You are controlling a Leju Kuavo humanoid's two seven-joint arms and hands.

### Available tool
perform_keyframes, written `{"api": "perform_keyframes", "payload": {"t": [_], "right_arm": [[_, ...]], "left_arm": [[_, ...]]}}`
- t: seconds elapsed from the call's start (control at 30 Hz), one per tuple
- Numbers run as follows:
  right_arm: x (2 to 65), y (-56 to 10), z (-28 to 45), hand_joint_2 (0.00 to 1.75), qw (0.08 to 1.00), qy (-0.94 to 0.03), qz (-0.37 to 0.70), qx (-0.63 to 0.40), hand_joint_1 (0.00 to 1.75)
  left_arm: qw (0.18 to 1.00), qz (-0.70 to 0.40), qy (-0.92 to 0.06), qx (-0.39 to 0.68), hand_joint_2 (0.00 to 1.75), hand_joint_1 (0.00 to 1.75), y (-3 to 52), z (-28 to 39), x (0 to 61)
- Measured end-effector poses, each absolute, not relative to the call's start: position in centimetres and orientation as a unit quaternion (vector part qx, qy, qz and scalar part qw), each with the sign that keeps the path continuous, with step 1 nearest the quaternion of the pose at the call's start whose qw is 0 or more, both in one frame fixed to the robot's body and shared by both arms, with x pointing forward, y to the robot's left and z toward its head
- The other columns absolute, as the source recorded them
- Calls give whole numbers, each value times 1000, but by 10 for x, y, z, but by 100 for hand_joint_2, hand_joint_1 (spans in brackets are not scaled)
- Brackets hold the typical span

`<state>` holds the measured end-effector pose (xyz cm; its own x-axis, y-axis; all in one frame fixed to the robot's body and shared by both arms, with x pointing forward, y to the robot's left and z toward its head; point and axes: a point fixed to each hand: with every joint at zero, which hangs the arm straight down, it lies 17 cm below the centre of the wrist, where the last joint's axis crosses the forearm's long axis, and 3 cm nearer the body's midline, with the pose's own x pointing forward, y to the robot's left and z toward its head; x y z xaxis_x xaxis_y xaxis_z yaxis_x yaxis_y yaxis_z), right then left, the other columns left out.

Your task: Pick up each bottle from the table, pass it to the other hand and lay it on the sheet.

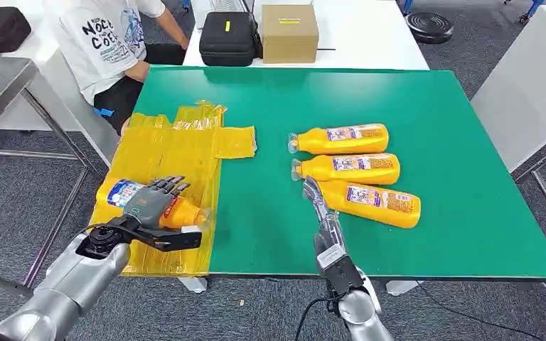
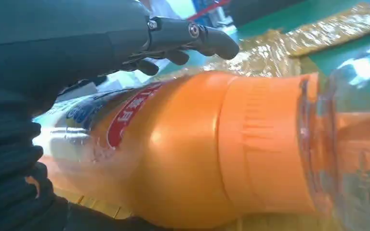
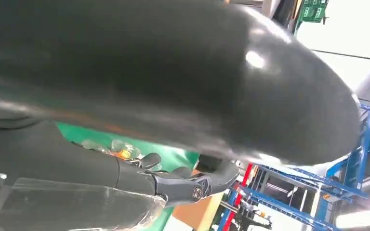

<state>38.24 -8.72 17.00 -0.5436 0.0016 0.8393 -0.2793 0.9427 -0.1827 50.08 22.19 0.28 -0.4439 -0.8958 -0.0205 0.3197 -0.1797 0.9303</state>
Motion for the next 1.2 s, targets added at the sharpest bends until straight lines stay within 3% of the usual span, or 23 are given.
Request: {"api": "perform_keyframes", "payload": {"t": [0.5,0.83,1.2], "right_arm": [[381,-93,164,0,478,-863,141,77,0],[379,-91,163,0,478,-862,147,80,0],[378,-89,160,0,483,-859,149,83,0]], "left_arm": [[386,-744,-473,271,175,0,243,14,460],[290,-644,-661,252,175,0,154,108,457],[246,-596,-732,222,175,0,113,146,446]]}}
